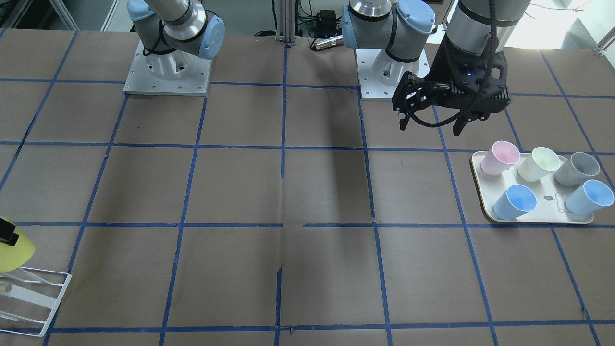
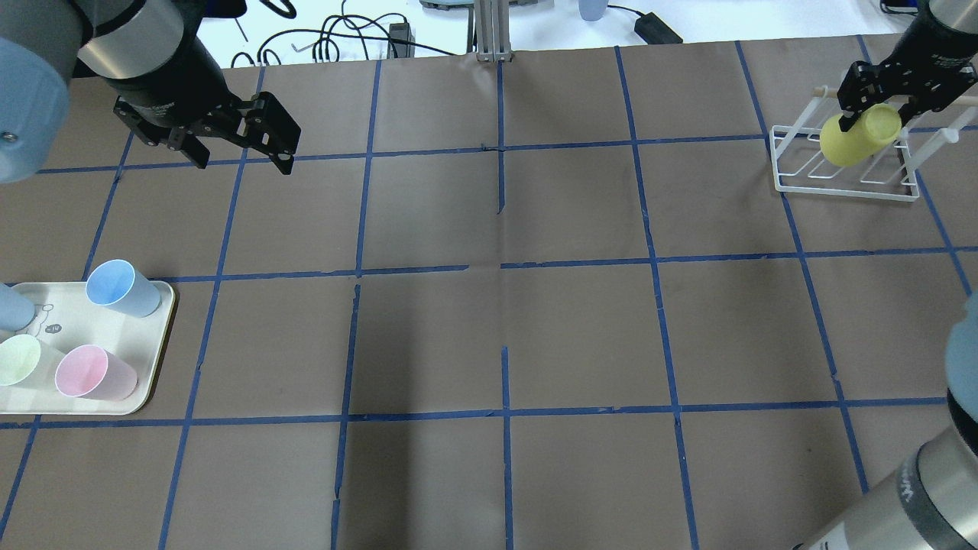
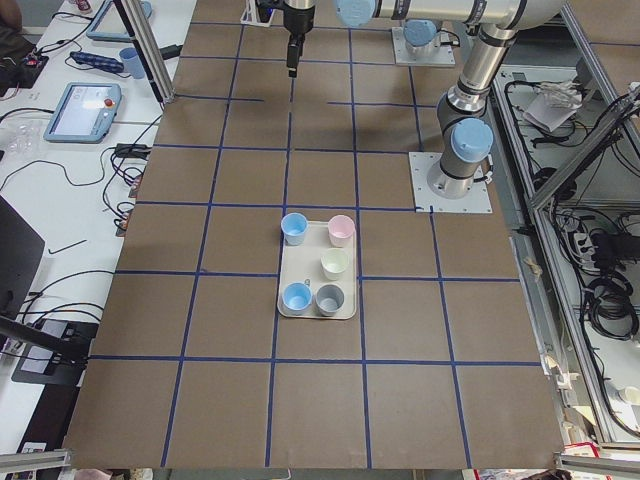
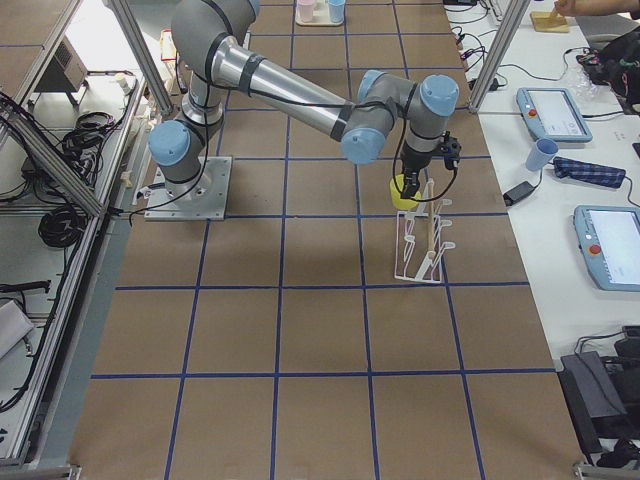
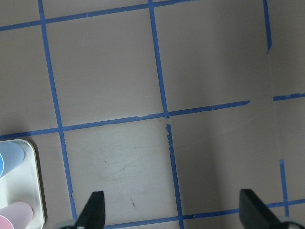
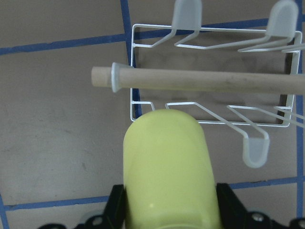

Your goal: Transfer IKEA cup to right arm and place on rack

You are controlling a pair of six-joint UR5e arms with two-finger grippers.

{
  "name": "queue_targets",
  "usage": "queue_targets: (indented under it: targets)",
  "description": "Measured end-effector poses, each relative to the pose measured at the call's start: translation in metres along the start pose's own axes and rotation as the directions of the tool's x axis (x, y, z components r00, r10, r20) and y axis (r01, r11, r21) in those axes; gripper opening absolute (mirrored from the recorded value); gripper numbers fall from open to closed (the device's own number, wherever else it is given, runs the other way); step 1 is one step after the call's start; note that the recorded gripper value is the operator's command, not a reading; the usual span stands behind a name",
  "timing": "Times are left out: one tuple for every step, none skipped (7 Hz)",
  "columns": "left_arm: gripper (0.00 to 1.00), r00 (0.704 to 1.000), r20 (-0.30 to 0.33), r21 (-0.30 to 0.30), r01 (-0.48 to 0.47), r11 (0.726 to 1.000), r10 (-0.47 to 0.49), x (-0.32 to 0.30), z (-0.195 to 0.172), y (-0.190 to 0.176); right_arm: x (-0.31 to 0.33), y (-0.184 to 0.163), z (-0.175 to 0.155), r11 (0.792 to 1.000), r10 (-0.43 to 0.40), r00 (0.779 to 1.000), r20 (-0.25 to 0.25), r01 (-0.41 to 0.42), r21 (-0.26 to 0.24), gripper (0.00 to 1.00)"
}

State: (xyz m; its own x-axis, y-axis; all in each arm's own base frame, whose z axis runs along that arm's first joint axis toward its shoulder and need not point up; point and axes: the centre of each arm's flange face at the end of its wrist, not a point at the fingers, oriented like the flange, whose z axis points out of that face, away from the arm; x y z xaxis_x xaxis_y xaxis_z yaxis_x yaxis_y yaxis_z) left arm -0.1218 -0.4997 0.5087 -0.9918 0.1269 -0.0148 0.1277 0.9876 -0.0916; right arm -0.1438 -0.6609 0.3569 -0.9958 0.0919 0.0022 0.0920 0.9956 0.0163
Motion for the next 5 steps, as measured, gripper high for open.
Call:
queue_targets:
  targets:
    - [1.0,1.0,0.001,0.001,0.0,1.0,0.0,0.0,0.0,0.0,0.001,-0.002,0.005,1.0,-0.001,1.0,0.003,0.001,-0.005,1.0]
    - [1.0,1.0,0.001,0.001,0.0,1.0,0.0,0.0,0.0,0.0,0.001,-0.003,0.007,1.0,-0.001,1.0,0.003,0.001,-0.008,1.0]
    - [1.0,1.0,0.001,0.001,0.0,1.0,0.0,0.0,0.0,0.0,0.001,-0.003,0.006,1.0,-0.001,1.0,0.003,0.001,-0.01,1.0]
    - [1.0,1.0,0.001,0.001,0.0,1.0,0.0,0.0,0.0,0.0,0.001,-0.002,0.003,1.0,0.0,1.0,0.002,0.0,-0.01,1.0]
    - [1.0,1.0,0.001,0.0,0.0,1.0,0.0,0.0,0.0,0.0,-0.001,-0.001,-0.005,1.0,-0.001,1.0,-0.002,0.001,0.0,1.0]
